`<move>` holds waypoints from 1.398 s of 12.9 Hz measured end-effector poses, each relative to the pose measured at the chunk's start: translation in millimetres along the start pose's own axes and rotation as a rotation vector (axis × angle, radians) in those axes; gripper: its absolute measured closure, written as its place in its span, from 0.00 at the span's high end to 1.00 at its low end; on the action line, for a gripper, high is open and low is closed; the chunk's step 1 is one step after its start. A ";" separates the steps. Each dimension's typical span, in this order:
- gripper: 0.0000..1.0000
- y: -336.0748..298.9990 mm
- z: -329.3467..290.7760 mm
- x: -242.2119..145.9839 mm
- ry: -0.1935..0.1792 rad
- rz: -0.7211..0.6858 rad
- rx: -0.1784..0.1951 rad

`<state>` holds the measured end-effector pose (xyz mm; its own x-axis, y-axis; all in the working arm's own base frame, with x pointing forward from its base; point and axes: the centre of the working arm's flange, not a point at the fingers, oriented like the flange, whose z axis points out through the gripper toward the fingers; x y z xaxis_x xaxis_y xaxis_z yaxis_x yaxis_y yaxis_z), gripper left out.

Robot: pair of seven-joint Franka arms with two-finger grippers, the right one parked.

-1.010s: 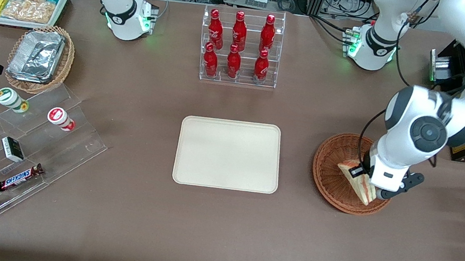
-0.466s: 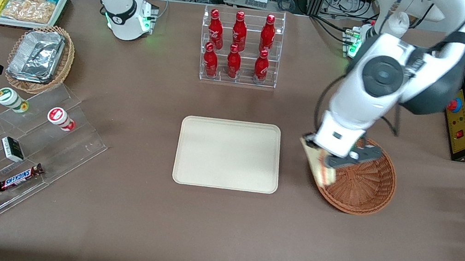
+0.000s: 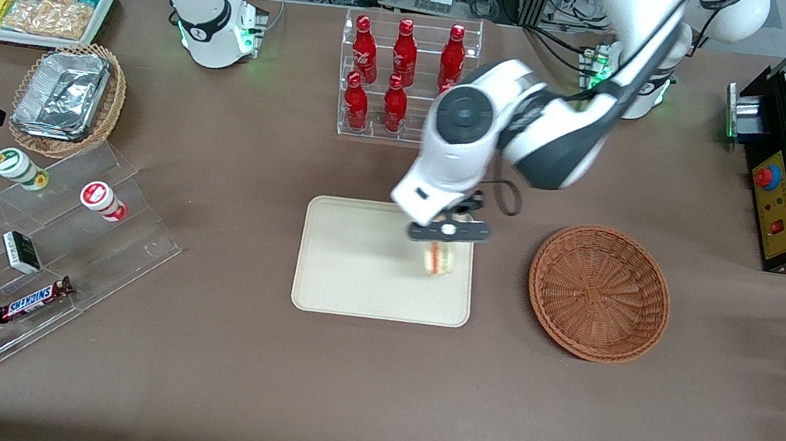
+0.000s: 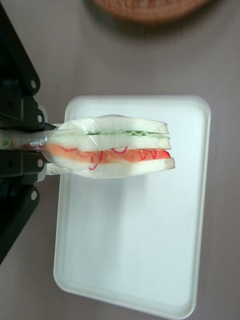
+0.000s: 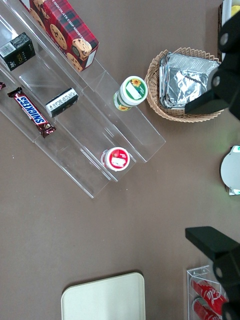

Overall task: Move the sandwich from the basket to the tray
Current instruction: 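Lift the sandwich and carry it over the cream tray, then lower the sandwich onto the tray and open the left gripper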

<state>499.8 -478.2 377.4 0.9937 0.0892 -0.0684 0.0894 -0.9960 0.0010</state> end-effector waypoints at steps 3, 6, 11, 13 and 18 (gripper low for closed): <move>0.15 37.9 48.5 -8.8 0.024 0.044 -0.042; 0.15 46.1 84.7 -5.4 0.035 0.060 -0.051; 0.15 51.4 136.3 -10.0 0.055 0.115 0.015; 0.20 51.4 142.0 -9.2 0.053 0.115 0.018; 0.74 55.6 115.6 -3.9 0.077 0.110 -0.003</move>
<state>493.1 -534.8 262.4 0.9998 -0.0203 0.0090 -0.0204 -0.9998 0.0074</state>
